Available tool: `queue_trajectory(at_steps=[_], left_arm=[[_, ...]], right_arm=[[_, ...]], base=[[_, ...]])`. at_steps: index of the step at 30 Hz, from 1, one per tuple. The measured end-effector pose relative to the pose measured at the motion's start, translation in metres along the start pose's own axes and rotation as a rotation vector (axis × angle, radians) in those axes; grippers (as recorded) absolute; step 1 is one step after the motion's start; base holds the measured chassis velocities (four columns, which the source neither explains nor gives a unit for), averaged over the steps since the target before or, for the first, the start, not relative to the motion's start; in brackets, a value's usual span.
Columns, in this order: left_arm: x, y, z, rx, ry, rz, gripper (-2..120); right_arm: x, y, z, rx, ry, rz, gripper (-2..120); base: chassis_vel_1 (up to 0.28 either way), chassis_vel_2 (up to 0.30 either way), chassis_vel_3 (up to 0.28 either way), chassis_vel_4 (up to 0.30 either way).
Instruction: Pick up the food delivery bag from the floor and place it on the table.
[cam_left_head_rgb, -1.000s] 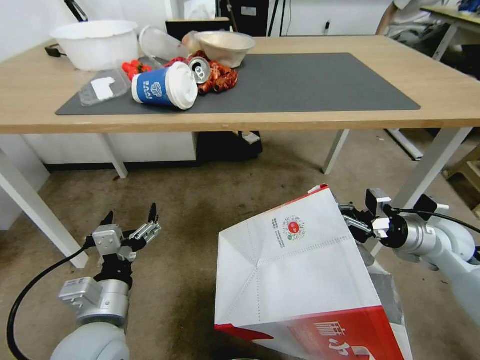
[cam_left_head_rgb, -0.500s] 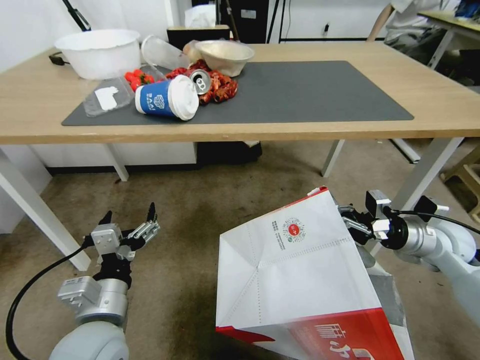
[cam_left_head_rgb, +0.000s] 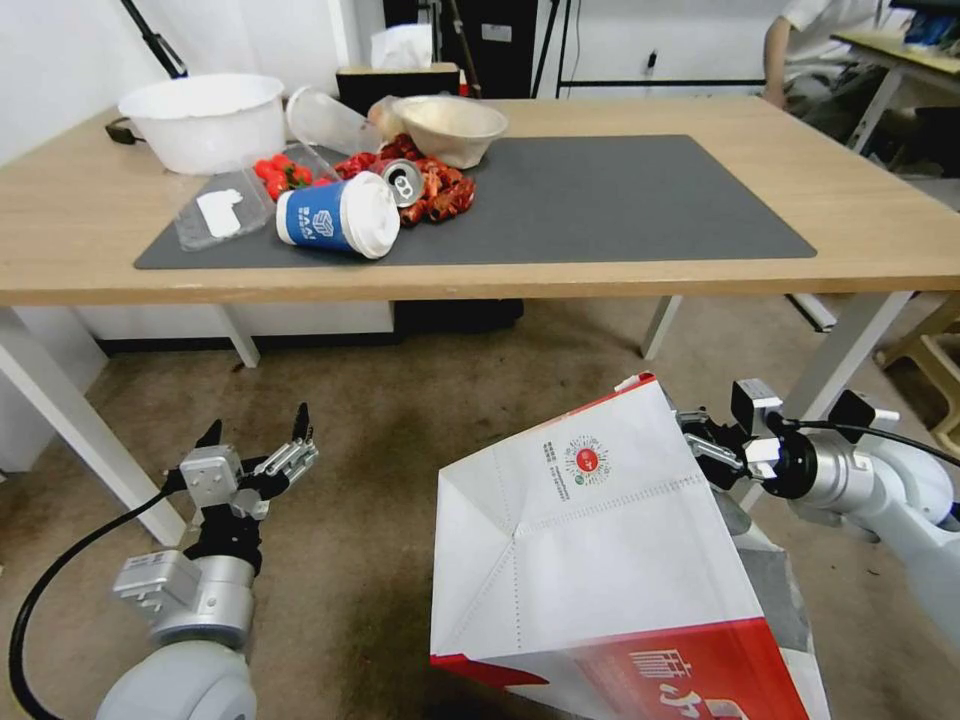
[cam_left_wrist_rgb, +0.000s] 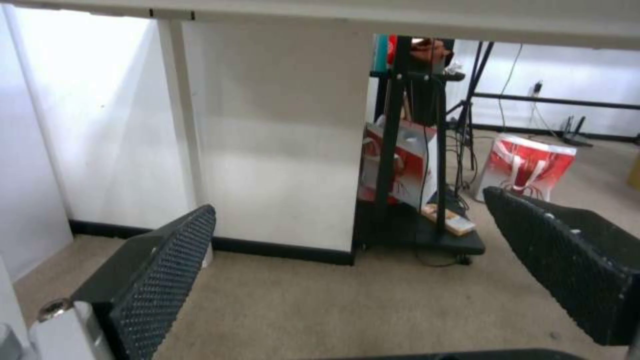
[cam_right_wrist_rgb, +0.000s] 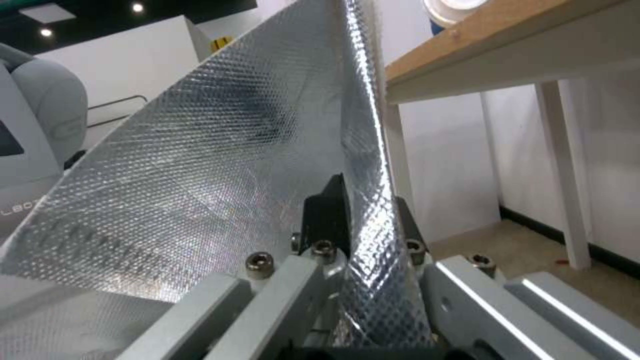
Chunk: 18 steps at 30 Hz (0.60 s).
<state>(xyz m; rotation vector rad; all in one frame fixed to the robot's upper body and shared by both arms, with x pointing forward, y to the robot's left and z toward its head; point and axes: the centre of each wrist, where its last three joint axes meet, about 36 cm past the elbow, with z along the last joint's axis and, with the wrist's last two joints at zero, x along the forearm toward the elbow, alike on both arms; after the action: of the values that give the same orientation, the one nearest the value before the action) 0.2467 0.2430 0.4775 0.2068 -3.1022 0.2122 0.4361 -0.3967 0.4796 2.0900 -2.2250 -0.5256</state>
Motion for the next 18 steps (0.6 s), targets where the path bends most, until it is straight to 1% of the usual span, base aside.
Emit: queue_trajectory(at_steps=[18], left_arm=[[-0.0006, -0.0004, -0.0002, 0.001, 0.000, -0.003, 100]], right_arm=[[0.0003, 0.0006, -0.0040, 0.004, 0.010, -0.003, 0]], base=[[0.000, 0.000, 0.000, 0.000]])
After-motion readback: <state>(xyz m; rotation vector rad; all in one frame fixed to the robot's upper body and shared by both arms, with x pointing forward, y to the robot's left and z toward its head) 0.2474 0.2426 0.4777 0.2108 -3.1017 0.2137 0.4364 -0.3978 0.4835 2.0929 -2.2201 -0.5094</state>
